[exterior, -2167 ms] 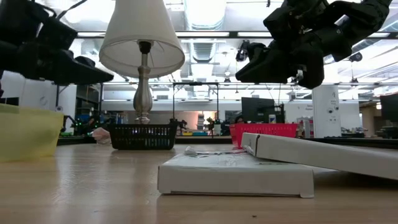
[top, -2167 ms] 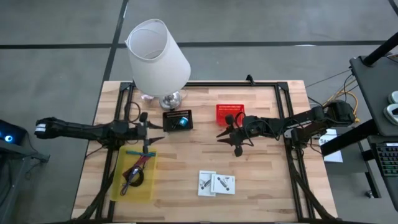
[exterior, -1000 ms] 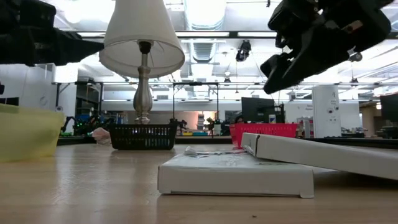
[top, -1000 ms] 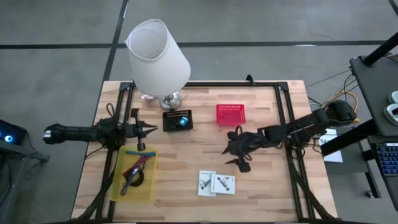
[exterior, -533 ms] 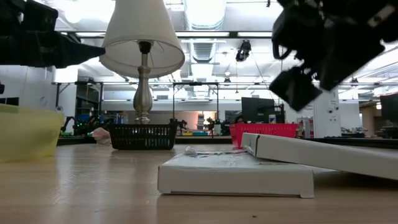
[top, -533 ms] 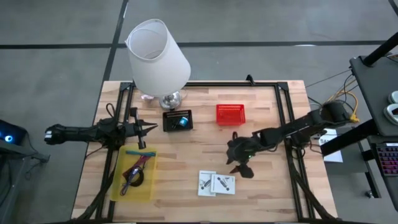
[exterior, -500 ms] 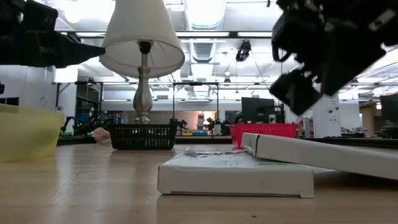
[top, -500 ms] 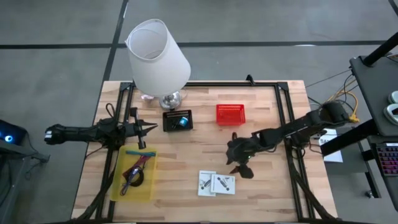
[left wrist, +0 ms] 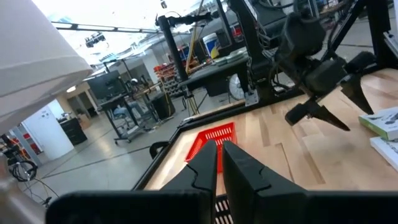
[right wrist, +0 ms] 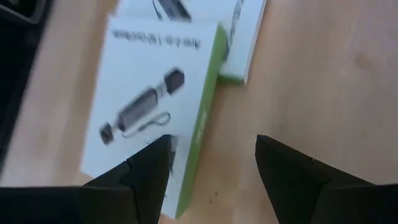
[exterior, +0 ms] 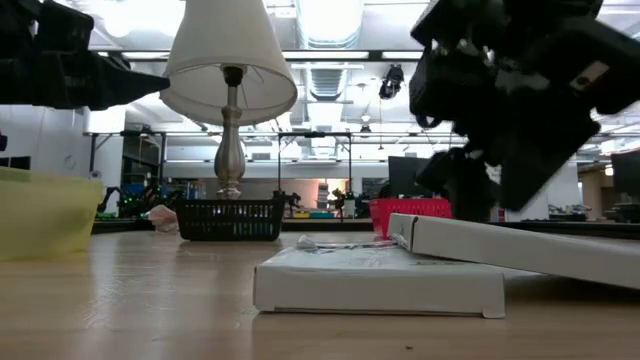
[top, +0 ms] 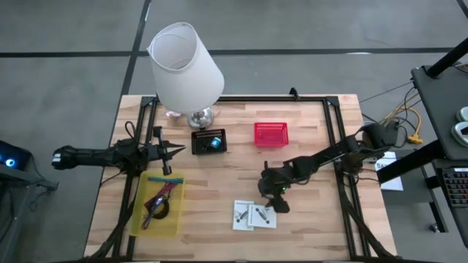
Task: Pick and place items into bin
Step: Put the right card reader box into the red bin
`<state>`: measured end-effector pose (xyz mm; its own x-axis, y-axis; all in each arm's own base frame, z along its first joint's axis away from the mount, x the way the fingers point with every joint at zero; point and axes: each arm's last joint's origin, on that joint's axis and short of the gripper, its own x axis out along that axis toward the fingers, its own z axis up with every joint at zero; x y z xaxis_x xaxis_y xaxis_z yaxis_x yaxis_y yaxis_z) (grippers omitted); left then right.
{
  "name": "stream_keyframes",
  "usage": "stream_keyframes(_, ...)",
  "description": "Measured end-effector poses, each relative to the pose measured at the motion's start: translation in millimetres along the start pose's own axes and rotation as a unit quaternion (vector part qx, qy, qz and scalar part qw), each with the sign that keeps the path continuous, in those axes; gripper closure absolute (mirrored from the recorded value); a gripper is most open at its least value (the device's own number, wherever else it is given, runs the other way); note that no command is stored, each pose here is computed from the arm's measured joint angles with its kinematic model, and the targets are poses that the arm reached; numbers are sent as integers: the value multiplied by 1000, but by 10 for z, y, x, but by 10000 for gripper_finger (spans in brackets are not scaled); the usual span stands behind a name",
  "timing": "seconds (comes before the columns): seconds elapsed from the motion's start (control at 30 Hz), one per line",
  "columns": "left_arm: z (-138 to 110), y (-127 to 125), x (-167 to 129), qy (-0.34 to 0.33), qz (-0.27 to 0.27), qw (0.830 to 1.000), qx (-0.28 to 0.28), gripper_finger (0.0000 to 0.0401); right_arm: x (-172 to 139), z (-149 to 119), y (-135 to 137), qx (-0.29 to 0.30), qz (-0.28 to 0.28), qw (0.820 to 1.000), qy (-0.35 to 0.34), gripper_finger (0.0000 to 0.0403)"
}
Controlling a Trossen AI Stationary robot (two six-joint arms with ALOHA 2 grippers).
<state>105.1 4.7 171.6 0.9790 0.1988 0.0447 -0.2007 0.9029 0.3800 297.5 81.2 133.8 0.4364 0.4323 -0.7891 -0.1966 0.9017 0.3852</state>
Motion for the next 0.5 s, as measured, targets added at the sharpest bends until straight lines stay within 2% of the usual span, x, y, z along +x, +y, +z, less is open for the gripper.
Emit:
stream_keyframes(0.13, -1, 0, 1, 1, 0, 1000, 0, 393, 91, -40, -28, 9, -4, 999, 37, 183)
stream_keyframes(0.5, -3, -1, 1, 1, 0, 1000, 1, 393, 136, 7, -16, 6, -7, 999, 40, 183)
